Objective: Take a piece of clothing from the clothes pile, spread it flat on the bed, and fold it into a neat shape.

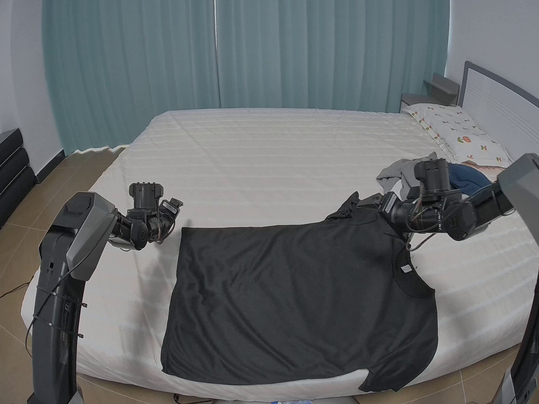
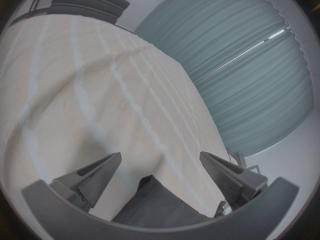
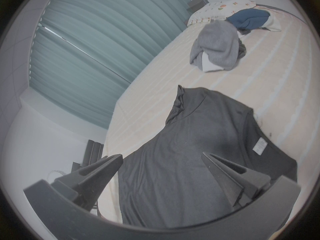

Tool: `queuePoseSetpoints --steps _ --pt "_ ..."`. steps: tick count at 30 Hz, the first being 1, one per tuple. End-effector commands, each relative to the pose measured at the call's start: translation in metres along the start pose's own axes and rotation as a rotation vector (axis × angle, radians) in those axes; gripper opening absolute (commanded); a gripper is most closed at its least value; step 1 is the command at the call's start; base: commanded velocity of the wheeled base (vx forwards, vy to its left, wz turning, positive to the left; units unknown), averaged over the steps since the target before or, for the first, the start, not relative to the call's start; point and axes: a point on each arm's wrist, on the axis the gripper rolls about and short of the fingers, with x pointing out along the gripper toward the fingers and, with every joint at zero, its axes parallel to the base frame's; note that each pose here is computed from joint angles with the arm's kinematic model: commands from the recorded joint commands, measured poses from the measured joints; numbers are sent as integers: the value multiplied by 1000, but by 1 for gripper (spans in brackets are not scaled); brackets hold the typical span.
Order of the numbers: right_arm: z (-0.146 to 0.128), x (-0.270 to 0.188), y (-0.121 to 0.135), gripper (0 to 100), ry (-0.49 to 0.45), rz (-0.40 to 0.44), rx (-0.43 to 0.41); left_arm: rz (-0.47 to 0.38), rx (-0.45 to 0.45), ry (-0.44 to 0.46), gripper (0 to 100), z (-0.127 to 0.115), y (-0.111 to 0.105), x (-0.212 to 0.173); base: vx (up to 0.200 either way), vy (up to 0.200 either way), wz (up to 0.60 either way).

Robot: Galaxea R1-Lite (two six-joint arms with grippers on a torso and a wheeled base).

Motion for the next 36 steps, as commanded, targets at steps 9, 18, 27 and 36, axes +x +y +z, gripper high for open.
queuePoseSetpoints --steps 9,18,27,36 --pt "-6 116 -23 100 -73 -160 -8 -11 -75 66 100 8 -3 -25 0 0 0" --pt "4 131 -21 100 -126 -119 -2 -6 -73 70 100 6 -1 -25 0 0 0" --pt "3 147 -29 100 -156 -118 14 -2 -71 72 100 5 -1 -25 0 0 0" --pt "62 110 -34 100 -274 -121 -3 -18 -53 70 100 5 -4 -22 0 0 0"
